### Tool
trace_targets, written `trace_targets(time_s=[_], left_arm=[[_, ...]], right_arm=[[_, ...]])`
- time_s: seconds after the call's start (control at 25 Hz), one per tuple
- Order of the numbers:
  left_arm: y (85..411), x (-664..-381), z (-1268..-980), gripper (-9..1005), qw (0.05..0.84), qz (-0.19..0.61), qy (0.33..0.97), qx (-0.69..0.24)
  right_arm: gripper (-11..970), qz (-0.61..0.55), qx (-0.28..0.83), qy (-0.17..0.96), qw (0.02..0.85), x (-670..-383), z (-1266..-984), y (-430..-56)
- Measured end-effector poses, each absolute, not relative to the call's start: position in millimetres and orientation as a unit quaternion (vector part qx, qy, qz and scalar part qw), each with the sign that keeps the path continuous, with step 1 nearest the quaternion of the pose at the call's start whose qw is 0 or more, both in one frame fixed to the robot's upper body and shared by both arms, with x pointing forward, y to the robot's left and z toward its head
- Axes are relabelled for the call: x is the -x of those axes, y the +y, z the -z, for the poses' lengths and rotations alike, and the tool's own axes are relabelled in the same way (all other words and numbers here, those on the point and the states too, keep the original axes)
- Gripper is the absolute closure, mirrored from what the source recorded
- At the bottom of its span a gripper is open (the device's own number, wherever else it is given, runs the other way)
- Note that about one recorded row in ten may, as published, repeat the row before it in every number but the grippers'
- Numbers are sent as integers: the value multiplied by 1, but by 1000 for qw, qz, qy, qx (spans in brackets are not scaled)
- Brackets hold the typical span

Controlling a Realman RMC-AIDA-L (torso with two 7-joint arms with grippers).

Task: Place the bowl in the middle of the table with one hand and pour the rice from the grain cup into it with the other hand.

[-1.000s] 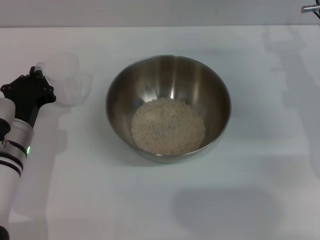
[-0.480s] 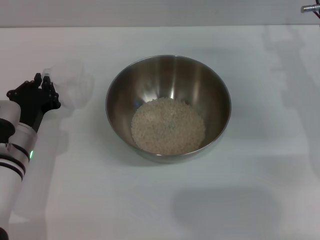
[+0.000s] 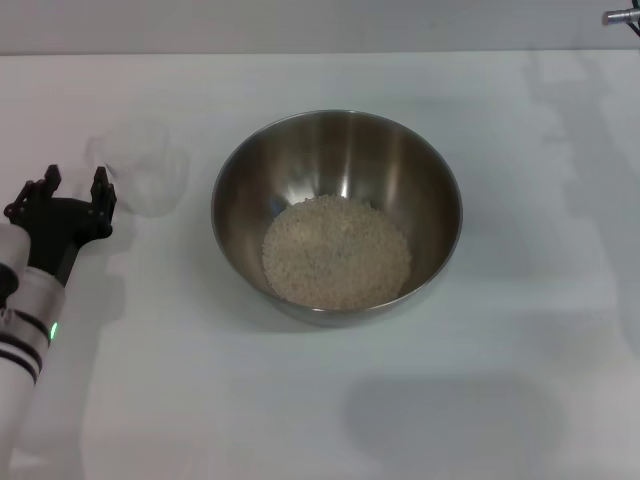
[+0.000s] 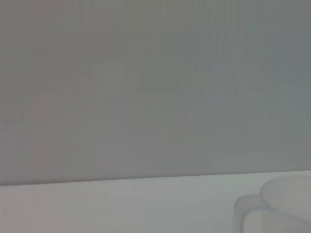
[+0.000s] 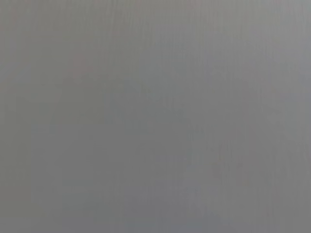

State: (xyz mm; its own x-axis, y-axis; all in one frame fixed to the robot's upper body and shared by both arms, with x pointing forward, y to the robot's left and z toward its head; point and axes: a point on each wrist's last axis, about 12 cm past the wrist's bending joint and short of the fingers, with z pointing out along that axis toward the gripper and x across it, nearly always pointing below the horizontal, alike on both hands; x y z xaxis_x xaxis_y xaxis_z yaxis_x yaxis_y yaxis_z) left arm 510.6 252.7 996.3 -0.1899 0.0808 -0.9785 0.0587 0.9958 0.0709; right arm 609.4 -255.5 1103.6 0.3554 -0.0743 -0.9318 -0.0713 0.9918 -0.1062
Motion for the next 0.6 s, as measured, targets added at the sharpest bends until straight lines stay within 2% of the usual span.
trace_targets(time_s=[0.2, 0.36, 0.44, 0.48, 0.6], left_arm=[[259, -492, -993, 415, 640, -12, 767, -33], [266, -466, -996, 281, 675, -14, 738, -28], [270, -454, -999, 274, 698, -10, 716, -15], [279, -443, -1005, 270, 731, 4, 682, 10], [287, -439, -1010, 260, 751, 18, 660, 25]], right_arm=[[357, 7, 64, 571, 818, -609, -1102, -259], [356, 11, 58, 572, 818, -608, -1101, -262], [356, 13, 53, 573, 818, -607, -1101, -264], [356, 14, 47, 575, 817, -606, -1099, -265], [357, 12, 42, 578, 815, -603, -1096, -266]])
